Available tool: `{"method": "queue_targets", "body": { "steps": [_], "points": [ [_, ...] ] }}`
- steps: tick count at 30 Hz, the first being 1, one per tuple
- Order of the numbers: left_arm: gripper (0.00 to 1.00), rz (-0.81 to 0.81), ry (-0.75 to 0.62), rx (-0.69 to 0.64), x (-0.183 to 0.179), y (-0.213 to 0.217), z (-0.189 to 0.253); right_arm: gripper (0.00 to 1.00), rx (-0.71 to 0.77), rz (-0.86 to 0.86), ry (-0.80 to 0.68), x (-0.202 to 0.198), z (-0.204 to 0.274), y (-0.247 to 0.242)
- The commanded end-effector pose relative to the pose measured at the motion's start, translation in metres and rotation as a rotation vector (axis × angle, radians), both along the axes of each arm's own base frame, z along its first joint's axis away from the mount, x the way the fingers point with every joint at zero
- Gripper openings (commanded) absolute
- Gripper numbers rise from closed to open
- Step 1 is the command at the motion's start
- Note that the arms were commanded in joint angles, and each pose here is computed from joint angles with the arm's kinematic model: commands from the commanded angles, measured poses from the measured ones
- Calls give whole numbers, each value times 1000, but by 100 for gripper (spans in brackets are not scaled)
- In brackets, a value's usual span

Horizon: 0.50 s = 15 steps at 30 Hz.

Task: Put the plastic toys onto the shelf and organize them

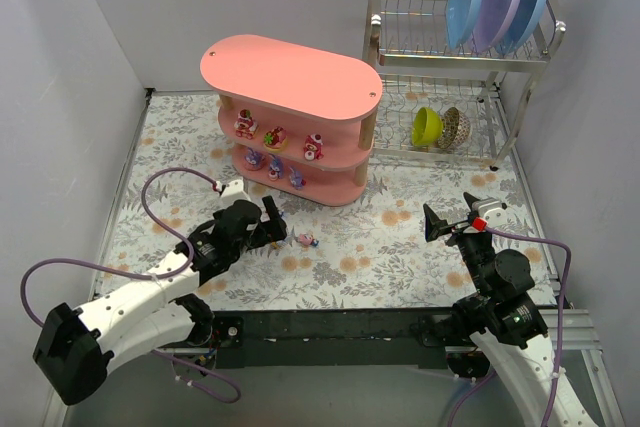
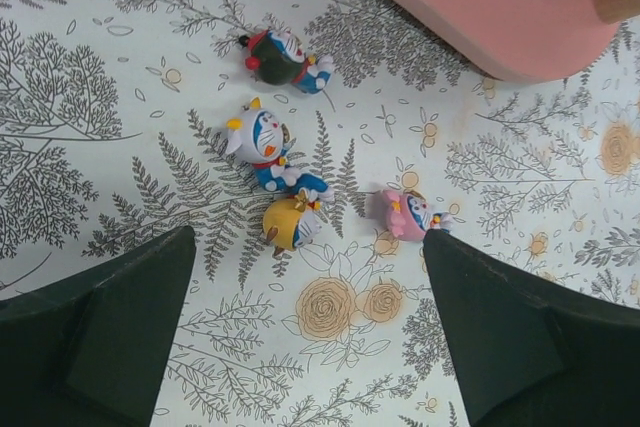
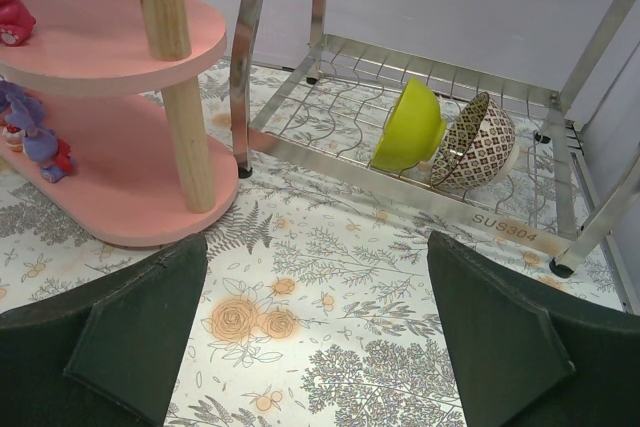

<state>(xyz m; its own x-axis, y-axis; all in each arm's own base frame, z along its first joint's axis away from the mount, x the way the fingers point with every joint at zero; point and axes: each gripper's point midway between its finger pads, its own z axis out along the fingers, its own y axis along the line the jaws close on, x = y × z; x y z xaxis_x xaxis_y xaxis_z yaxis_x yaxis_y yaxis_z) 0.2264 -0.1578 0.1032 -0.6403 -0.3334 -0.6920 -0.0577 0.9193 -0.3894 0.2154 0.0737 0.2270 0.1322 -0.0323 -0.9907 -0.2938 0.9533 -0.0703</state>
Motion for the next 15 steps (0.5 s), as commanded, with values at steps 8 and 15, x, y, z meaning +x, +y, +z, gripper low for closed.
{"method": "queue_targets", "body": {
  "steps": [8, 15],
  "points": [
    [98, 77, 75, -19, 4, 1, -12, 98, 117, -4, -241, -28, 56, -15],
    [92, 179, 145, -16, 8, 3, -25, 98, 118, -4, -239, -27, 55, -15]
  ]
}}
